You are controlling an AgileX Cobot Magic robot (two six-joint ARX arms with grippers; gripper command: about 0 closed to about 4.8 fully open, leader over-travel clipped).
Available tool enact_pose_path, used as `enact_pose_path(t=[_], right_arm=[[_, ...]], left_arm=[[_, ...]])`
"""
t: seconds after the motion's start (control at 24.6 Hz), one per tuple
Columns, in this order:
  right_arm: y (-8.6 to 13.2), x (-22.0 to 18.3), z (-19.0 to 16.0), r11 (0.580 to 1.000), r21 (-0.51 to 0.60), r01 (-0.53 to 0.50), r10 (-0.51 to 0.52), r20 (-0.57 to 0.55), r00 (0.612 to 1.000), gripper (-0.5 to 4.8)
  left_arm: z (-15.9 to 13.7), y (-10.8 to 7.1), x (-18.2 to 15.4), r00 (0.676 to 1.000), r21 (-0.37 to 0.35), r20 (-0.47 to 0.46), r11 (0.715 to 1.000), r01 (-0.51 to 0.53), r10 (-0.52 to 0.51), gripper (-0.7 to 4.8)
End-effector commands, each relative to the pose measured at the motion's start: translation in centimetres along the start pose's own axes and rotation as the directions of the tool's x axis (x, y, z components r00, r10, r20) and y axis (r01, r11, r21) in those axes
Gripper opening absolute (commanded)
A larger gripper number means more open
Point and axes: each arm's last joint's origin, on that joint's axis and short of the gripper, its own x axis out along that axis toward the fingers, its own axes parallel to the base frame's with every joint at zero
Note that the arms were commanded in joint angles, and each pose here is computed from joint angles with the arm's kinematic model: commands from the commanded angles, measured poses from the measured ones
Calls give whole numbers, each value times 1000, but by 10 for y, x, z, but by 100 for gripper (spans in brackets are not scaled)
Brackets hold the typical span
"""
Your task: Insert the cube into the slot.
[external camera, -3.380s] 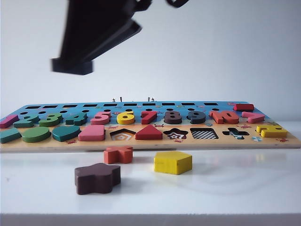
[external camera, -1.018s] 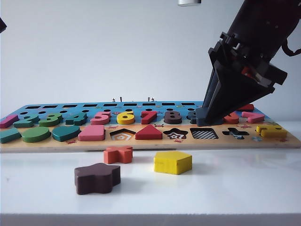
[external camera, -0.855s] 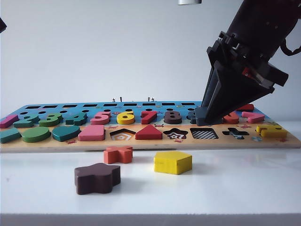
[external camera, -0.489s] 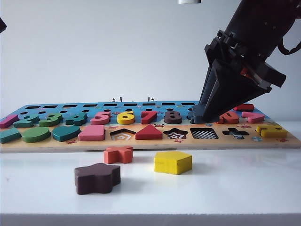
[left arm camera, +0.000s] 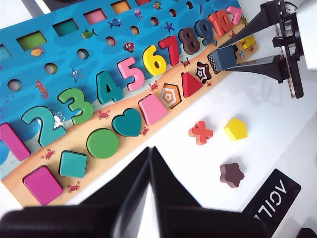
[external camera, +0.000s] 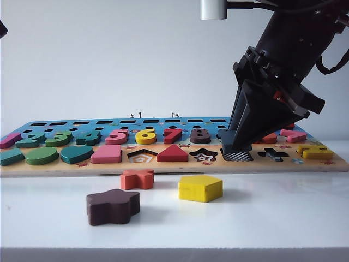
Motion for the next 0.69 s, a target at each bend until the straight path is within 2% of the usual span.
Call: enact_pose_path(t=[0.04, 0.69], right_arm=[[-3, -1, 0, 1000, 1, 13, -13, 11, 1000, 89], [-2, 2, 0, 1000, 1, 1, -1, 6, 1000, 89]], left_arm=[[2, 0, -1, 1000, 16, 14, 1000, 6, -6, 17], [2, 0, -1, 1000, 15, 14, 1000, 6, -6, 17]])
